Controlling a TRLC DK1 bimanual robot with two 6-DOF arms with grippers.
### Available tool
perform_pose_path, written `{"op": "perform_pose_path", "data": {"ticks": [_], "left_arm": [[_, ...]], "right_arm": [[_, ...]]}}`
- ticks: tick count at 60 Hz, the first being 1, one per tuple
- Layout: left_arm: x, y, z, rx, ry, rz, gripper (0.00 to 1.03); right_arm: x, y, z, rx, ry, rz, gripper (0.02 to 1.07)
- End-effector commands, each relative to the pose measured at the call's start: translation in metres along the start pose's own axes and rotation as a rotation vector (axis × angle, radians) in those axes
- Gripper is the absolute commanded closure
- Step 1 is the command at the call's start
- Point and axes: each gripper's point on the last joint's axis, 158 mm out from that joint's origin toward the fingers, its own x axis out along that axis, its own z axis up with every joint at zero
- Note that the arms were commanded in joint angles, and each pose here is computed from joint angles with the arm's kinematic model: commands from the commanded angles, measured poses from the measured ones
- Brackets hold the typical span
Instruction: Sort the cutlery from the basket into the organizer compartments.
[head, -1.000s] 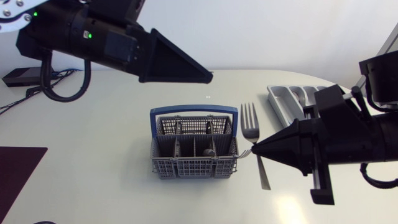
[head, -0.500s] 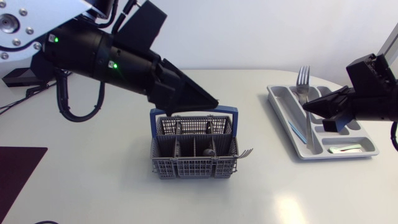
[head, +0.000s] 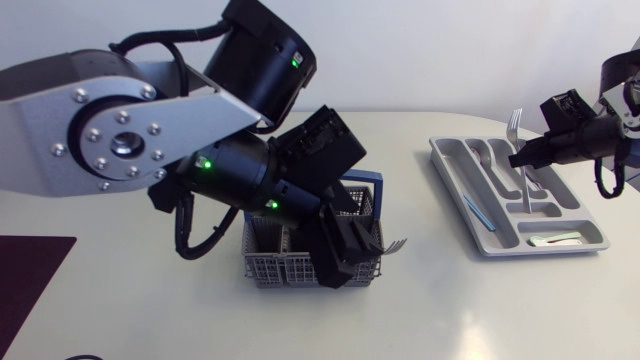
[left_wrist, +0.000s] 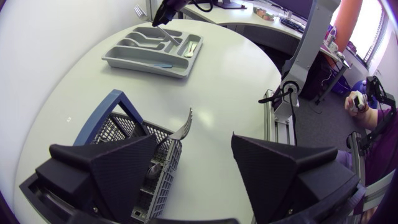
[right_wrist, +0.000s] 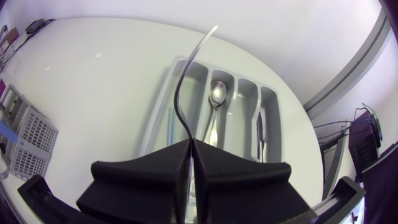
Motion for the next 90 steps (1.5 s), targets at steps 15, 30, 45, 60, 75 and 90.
{"op": "perform_pose_path", "data": {"ticks": [15,30,45,60,75,90], "left_arm": [[0.017,0.004,-0.020,0.016,0.043,0.005,0.20],[0.018,0.003,-0.024,0.020,0.050,0.004,0.20],[0.015,-0.001,-0.023,0.024,0.043,0.000,0.20],[0.012,-0.006,-0.022,0.030,0.037,-0.003,0.20],[0.008,-0.008,-0.021,0.031,0.032,0.000,0.20],[0.006,-0.013,-0.018,0.038,0.027,-0.005,0.20]], "right_arm": [[0.063,-0.063,0.014,0.071,0.089,-0.179,1.01],[0.096,-0.088,0.018,0.062,0.166,-0.310,1.01],[0.121,-0.101,0.014,0.074,0.224,-0.393,1.01],[0.147,-0.108,0.004,0.083,0.287,-0.429,1.01],[0.165,-0.105,-0.008,0.086,0.354,-0.424,1.01],[0.180,-0.103,-0.024,0.090,0.419,-0.401,0.99]]}}
